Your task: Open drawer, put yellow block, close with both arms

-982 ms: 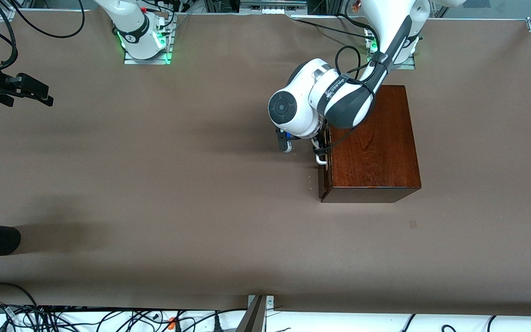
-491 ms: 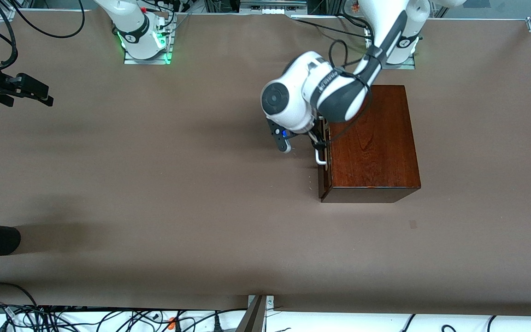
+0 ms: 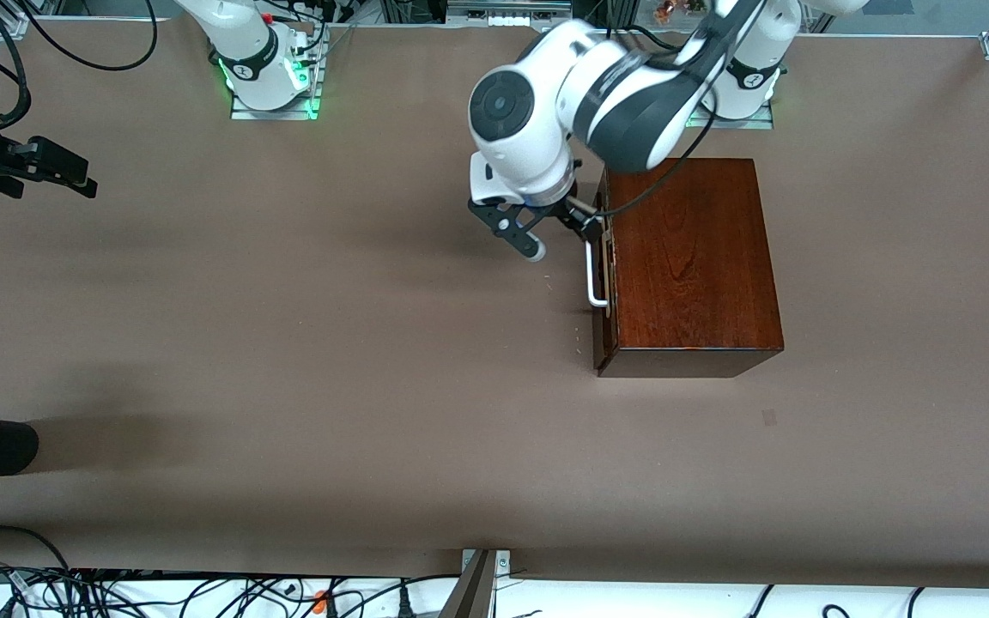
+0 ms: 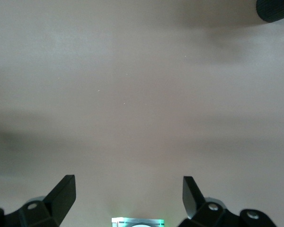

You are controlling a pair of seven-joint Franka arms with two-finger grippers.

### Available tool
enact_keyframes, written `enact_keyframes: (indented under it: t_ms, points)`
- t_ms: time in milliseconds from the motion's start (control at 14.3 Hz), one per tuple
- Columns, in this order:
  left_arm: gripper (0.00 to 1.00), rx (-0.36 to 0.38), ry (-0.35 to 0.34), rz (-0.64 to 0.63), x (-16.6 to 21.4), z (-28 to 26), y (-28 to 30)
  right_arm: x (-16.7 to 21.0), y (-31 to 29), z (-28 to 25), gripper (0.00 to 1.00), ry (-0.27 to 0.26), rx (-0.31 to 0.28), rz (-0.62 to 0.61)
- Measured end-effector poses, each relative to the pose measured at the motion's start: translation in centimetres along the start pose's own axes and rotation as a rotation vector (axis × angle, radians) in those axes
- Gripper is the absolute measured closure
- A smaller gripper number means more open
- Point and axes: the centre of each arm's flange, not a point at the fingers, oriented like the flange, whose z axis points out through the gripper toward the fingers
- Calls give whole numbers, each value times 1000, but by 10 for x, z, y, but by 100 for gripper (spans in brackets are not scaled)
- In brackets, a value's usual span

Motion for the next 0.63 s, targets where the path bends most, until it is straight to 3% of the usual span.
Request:
enact_keyframes:
  t_ms: [210,491,631]
  points:
    - [0,0,30,-198,-19,-53,-34,0,0,0,0,-1,0,1]
    - [0,3,43,-388,-38,-81,-90,0,1,0,0,-1,0,1]
    - [0,-51,62,-455,-57,-98,-133,0,1,0,0,-1,0,1]
